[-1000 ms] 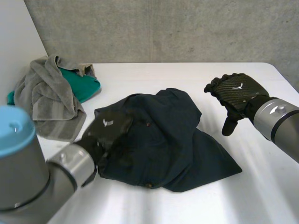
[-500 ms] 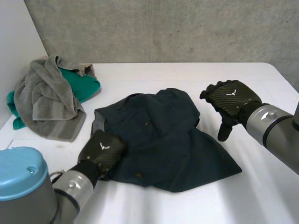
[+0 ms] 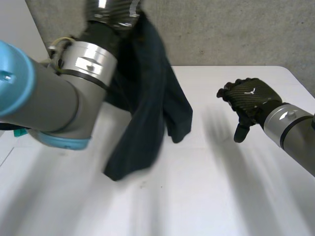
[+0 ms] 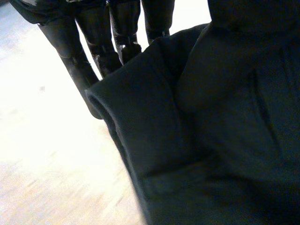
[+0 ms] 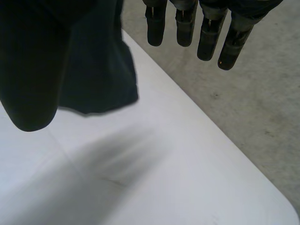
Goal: Fold the laundry.
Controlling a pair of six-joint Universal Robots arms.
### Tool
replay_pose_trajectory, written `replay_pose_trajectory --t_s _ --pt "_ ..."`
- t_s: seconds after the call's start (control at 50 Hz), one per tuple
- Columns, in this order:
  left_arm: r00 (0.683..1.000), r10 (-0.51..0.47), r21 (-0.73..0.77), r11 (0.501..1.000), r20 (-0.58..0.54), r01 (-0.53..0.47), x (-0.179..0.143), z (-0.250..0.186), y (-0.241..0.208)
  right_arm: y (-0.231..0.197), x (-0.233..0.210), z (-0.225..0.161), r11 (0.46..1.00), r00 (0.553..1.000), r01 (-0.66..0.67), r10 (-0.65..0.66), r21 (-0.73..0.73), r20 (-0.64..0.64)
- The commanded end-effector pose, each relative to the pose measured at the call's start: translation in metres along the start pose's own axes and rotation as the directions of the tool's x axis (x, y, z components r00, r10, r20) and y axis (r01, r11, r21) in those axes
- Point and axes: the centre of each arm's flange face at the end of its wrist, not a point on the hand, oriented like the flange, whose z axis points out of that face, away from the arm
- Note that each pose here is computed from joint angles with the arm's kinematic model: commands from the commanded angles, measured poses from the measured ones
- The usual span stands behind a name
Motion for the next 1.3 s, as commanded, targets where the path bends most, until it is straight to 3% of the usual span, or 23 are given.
replay_pose_trajectory --t_s 0.02,0.04,0.06,0.14,0.26,0.32,0.36,0.44,0.56,0.68,0.84,0.98,1.22,1.28,1.3 --pt "0.877 -0.257 -0.027 0.963 -0.406 0.27 0.109 -0.045 -0.006 -0.016 0.015 -0.004 0.999 0.996 0.003 0.001 0.046 -0.087" --pt "0.845 -0.284 -0.043 0.954 -0.454 0.297 0.12 -0.054 -0.006 -0.017 0.019 -0.003 0.999 0.995 0.003 0.002 0.053 -0.099" --pt "0.783 -0.321 -0.066 0.938 -0.532 0.34 0.138 -0.069 -0.008 -0.017 0.022 -0.002 0.998 0.993 0.003 0.003 0.056 -0.114" --pt "0.685 -0.374 -0.142 0.918 -0.625 0.371 0.164 -0.092 0.005 -0.015 0.047 0.002 0.998 0.978 0.001 0.01 0.056 -0.206" --pt "0.671 -0.425 -0.227 0.903 -0.608 0.366 0.167 -0.103 0.014 -0.016 0.069 0.003 0.998 0.962 0.003 0.013 0.058 -0.274" --pt "0.708 -0.438 -0.242 0.898 -0.555 0.366 0.145 -0.093 0.007 -0.016 0.072 0.003 0.998 0.961 0.006 0.011 0.059 -0.277" --pt "0.757 -0.443 -0.257 0.896 -0.481 0.362 0.117 -0.084 0.005 -0.017 0.071 0.003 0.998 0.963 0.009 0.009 0.063 -0.269" --pt "0.819 -0.452 -0.316 0.882 -0.353 0.351 0.079 -0.085 0.005 -0.018 0.067 0.002 0.998 0.968 0.023 -0.008 0.058 -0.25" --pt "0.879 -0.43 -0.43 0.847 -0.207 0.313 0.05 -0.11 0.01 -0.009 0.046 -0.005 0.994 0.988 0.113 -0.113 -0.006 -0.108" --pt "0.926 -0.37 -0.593 0.763 -0.076 0.256 0.04 -0.144 0.038 0.006 0.02 0.007 0.992 0.993 0.115 -0.114 -0.058 0.027" --pt "0.935 -0.352 -0.761 0.619 -0.049 0.193 0.046 -0.18 0.066 0.032 -0.019 0.036 0.991 0.987 0.043 -0.023 -0.128 0.157" --pt "0.927 -0.367 -0.826 0.544 -0.074 0.149 0.06 -0.197 0.083 0.068 -0.032 0.063 0.978 0.982 0.007 0.033 -0.207 0.185" --pt "0.915 -0.386 -0.87 0.483 -0.115 0.095 0.078 -0.202 0.107 0.088 -0.04 0.079 0.974 0.983 0.009 0.033 -0.225 0.181" --pt "0.919 -0.375 -0.858 0.504 -0.12 0.094 0.079 -0.191 0.112 0.08 -0.034 0.086 0.984 0.988 0.01 0.018 -0.179 0.155" --pt "0.925 -0.359 -0.838 0.538 -0.127 0.093 0.08 -0.177 0.115 0.077 -0.032 0.089 0.988 0.99 0.012 0.011 -0.157 0.144"
